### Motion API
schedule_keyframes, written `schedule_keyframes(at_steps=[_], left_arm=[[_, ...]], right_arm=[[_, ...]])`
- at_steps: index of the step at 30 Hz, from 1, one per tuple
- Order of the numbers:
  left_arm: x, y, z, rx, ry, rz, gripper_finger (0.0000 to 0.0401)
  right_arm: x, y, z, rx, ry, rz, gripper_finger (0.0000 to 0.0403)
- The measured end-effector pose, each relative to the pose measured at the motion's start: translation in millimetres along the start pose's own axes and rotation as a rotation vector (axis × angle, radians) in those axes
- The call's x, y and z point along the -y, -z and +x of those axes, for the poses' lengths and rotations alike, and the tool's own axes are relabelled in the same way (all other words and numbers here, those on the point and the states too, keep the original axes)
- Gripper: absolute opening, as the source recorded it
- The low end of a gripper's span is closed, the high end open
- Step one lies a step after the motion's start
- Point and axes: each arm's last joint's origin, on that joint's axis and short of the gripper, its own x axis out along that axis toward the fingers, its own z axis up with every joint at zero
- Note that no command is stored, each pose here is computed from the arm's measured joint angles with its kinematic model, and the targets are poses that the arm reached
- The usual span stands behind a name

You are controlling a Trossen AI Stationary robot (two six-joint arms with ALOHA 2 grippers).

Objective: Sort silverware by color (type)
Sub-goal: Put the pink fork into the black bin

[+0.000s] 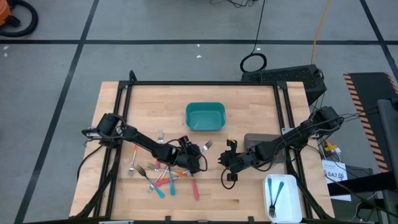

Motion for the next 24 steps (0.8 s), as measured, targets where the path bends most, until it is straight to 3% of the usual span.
schedule_keyframes(at_steps=[6, 17, 24], left_arm=[[-1.4, 2.1, 6.4, -0.019, 0.009, -0.002, 0.0218], [0.9, 2.8, 7.2, -0.030, 0.058, 0.054, 0.0079], [0.7, 3.4, 7.6, -0.032, 0.058, 0.074, 0.0038]], right_arm=[[0.0, -0.2, 0.0, 0.002, 0.001, 0.000, 0.0054], [-0.4, 0.7, 0.0, -0.013, -0.022, -0.006, 0.0054], [-3.3, -6.6, -3.2, -0.036, -0.068, -0.008, 0.0054]])
